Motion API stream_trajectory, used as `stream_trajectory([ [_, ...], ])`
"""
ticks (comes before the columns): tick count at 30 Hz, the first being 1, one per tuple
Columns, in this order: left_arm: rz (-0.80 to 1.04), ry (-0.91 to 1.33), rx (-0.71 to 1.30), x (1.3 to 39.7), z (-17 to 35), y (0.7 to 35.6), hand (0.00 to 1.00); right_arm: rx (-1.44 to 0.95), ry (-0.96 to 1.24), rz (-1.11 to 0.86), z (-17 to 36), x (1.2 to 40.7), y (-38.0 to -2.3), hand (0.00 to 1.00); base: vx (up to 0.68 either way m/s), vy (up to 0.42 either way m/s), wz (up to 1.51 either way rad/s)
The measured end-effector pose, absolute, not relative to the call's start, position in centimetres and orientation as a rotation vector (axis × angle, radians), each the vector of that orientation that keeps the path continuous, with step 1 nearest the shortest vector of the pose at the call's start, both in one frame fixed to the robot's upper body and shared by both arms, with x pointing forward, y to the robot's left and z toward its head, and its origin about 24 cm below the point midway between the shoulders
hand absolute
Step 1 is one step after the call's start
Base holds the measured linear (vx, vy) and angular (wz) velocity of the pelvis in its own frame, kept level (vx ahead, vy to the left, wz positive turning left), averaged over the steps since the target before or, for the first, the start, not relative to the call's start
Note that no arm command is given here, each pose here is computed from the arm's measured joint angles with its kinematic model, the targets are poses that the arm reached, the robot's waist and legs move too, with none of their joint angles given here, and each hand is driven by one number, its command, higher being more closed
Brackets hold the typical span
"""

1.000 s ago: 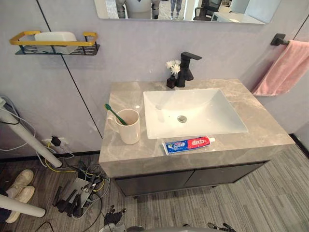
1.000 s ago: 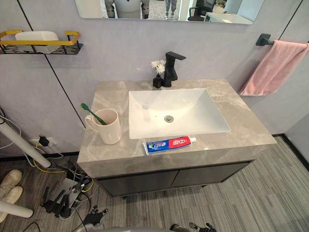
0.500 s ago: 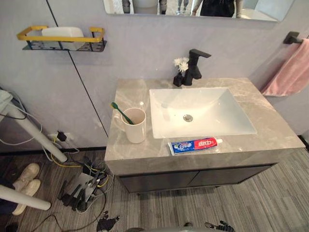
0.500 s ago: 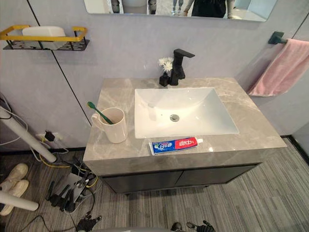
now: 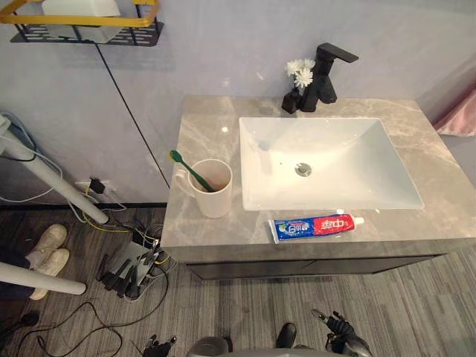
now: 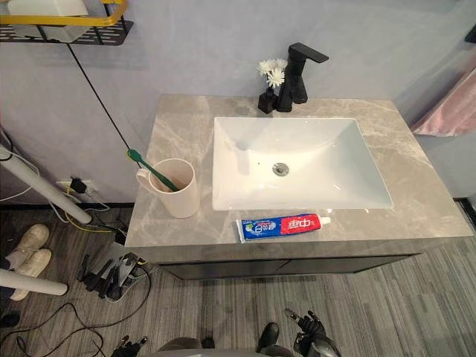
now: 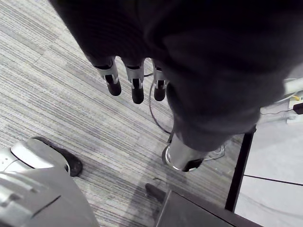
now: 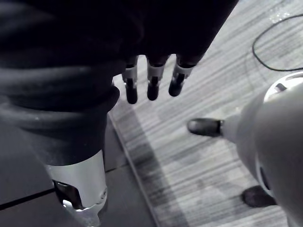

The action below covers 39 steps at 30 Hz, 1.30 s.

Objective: Organize washtable

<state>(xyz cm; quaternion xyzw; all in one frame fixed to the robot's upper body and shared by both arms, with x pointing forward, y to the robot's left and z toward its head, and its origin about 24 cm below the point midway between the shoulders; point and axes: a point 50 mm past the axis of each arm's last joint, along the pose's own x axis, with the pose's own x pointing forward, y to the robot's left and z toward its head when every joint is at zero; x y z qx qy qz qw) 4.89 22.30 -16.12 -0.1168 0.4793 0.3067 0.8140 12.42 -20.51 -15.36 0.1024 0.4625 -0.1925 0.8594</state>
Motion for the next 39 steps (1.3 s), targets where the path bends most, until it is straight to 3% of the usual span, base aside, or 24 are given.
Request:
stream_trajectory([
  [10,0.634,0.985,-0.235,6.5,-15.8,22.8,0.00,0.184,0.945,-0.319,-14.9,14.3,-19.3,0.00,-0.06,0.055,-0.29],
  [18,0.613,0.955,-0.308,8.2,-15.8,21.0,0.00,0.113,0.863,-0.251,-13.6,17.5,-19.4,0.00,-0.03,-0.110,-0.01],
  [24,0.653,0.935,-0.336,8.4,-15.8,20.7,0.00,0.081,0.826,-0.293,-13.0,17.7,-21.0,0.00,-0.08,0.060,0.64],
  [39,1.045,0.884,-0.468,4.2,-15.5,24.5,0.00,0.144,0.997,-0.393,-15.5,11.5,-21.0,0.00,-0.04,0.035,0.08],
])
